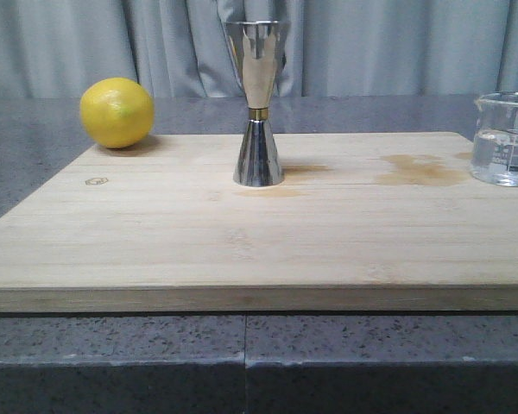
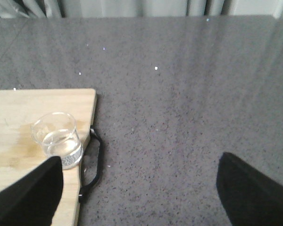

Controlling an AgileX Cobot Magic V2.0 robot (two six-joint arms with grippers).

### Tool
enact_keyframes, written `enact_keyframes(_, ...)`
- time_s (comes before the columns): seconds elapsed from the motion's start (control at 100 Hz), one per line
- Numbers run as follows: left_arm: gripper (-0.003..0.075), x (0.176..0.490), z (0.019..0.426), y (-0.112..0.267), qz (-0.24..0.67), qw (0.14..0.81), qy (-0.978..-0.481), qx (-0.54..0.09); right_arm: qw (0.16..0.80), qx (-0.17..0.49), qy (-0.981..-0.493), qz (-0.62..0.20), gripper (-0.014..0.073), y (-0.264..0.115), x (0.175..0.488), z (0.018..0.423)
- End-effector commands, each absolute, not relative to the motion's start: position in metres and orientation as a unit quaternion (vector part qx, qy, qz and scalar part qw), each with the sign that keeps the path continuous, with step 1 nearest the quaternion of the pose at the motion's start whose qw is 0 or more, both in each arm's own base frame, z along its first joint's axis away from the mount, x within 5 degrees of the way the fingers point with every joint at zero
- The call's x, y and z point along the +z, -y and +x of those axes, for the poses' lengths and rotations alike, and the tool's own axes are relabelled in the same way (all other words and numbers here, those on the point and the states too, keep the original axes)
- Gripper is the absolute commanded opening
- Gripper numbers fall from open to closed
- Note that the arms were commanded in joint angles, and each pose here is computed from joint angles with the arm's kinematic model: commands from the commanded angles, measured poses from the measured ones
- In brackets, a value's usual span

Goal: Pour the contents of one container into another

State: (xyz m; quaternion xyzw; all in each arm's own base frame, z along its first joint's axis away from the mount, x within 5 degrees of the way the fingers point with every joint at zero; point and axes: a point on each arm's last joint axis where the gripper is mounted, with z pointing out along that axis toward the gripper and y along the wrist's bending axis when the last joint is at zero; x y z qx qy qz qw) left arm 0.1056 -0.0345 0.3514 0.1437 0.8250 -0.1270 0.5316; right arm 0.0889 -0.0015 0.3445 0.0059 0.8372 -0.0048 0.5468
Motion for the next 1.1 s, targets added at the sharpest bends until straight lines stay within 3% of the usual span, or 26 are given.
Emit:
enact_keyframes(0.0,0.0492,0.365,0.117,0.046,0.175,0.552,-0.797,-0.174,0.553,-0.005,-0.833,0.002,0.0605,0.002,0.358,0.101)
enact_keyframes(0.23,0.0492,0.357,0.147,0.074,0.256,0.527,-0.766,-0.265,0.518,0.019,-0.855,-0.010,0.0605,-0.003,0.350,0.121)
enact_keyframes(0.49,0.0492,0.342,0.181,0.104,0.346,0.541,-0.705,-0.301,0.522,0.016,-0.852,-0.015,0.0605,-0.002,0.350,0.126)
enact_keyframes(1.09,0.0492,0.284,0.236,0.149,0.403,0.530,-0.619,-0.418,0.530,0.015,-0.848,-0.015,0.0605,-0.002,0.352,0.127)
